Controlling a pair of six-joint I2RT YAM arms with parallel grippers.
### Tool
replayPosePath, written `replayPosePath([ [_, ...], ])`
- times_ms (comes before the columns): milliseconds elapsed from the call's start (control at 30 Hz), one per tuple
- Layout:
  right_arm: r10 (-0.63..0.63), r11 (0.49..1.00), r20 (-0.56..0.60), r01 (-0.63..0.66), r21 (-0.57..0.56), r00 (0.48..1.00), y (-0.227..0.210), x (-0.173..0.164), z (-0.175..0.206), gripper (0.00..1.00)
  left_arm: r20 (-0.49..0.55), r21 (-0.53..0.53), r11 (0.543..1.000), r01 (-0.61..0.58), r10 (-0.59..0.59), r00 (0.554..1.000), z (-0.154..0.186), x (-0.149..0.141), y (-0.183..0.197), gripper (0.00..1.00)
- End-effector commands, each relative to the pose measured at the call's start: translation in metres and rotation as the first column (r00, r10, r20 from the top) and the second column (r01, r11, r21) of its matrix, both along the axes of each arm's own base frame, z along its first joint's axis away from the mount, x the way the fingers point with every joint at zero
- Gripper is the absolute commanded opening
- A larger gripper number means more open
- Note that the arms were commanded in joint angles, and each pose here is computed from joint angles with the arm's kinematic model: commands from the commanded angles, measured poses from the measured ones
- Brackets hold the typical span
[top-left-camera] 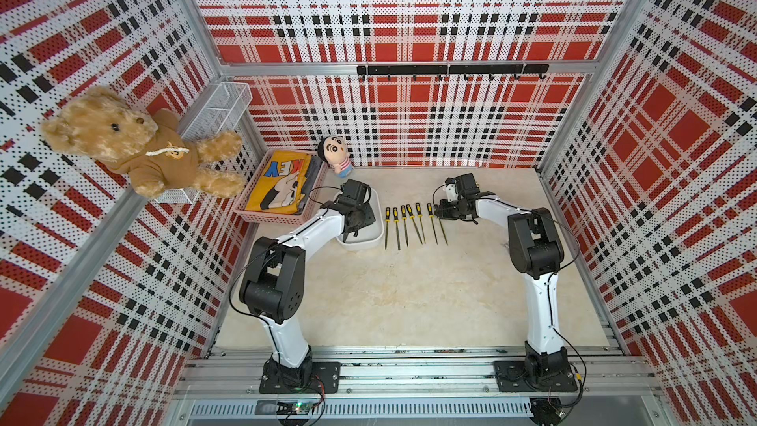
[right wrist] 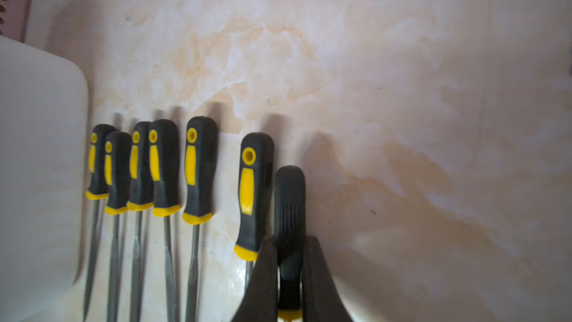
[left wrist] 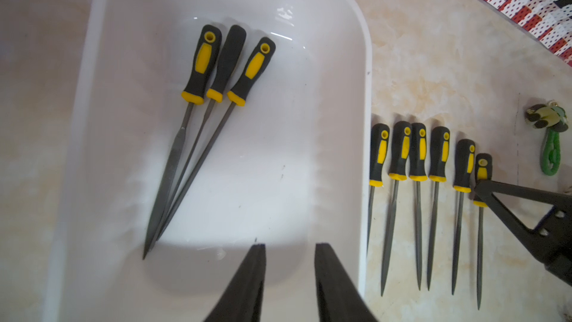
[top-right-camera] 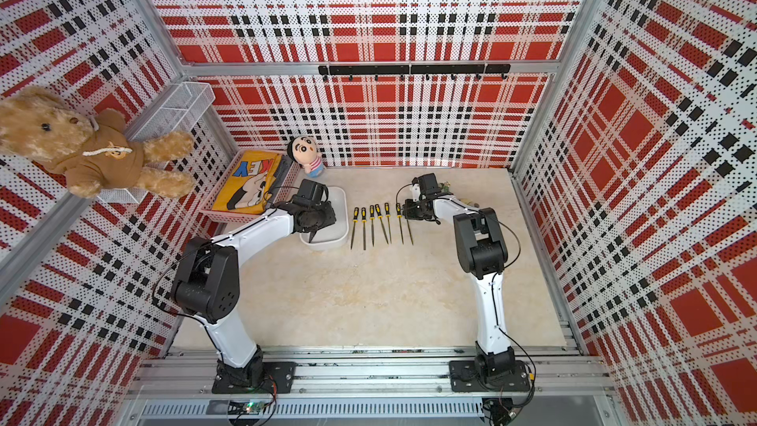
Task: Take the file tool out of the storage box
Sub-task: Adjust the file tool at the center of the board.
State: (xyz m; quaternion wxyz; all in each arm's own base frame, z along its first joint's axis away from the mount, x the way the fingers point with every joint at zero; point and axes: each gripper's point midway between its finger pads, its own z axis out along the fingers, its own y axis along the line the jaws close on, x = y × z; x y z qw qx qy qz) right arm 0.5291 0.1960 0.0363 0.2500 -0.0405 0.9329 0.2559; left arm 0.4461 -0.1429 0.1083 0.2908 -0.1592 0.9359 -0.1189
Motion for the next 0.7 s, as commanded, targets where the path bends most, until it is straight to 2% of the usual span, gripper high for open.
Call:
replayPosePath([
  [0, 0.017, 0.985, 0.063, -0.028, 0.173, 0.998, 0.005, 0.010, 0.041, 0.00, 0.026, 0.005, 1.000, -0.002, 0.002, 1.000, 0.008, -0.001, 0.005, 0.35],
  [67, 0.018, 0.983, 0.046, -0.026, 0.180, 0.999, 0.003, 0.010, 0.035, 0.03, 0.024, 0.005, 1.000, -0.004, 0.004, 1.000, 0.008, -0.001, 0.005, 0.35],
  [100, 0.018, 0.983, 0.038, -0.025, 0.180, 0.999, 0.003, 0.009, 0.032, 0.13, 0.023, 0.005, 1.000, -0.003, 0.003, 1.000, 0.007, -0.001, 0.005, 0.35],
  [133, 0.015, 0.984, 0.032, -0.020, 0.174, 0.999, 0.002, 0.009, 0.029, 0.30, 0.022, 0.003, 1.000, -0.004, 0.004, 1.000, 0.007, -0.001, 0.005, 0.35],
  [167, 0.008, 0.987, 0.020, -0.011, 0.160, 1.000, -0.001, 0.010, 0.025, 0.42, 0.022, 0.002, 1.000, -0.004, 0.004, 1.000, 0.007, -0.001, 0.005, 0.35],
  [267, -0.029, 0.995, -0.001, 0.029, 0.098, 1.000, -0.010, 0.014, 0.016, 0.56, 0.022, 0.002, 1.000, -0.005, 0.005, 1.000, 0.007, -0.001, 0.005, 0.35],
  [367, -0.063, 0.997, 0.006, 0.063, 0.042, 0.998, -0.021, 0.018, 0.013, 0.58, 0.025, 0.000, 1.000, -0.003, 0.003, 1.000, 0.008, -0.001, 0.004, 0.35],
  [500, -0.086, 0.996, 0.042, 0.086, -0.007, 0.995, -0.030, 0.020, 0.023, 0.55, 0.026, 0.003, 1.000, -0.005, 0.005, 1.000, 0.009, -0.001, 0.004, 0.35],
  [667, -0.046, 0.997, 0.073, 0.051, -0.063, 0.996, -0.021, 0.015, 0.030, 0.40, 0.026, 0.001, 1.000, -0.002, 0.002, 1.000, 0.009, 0.000, 0.003, 0.35],
])
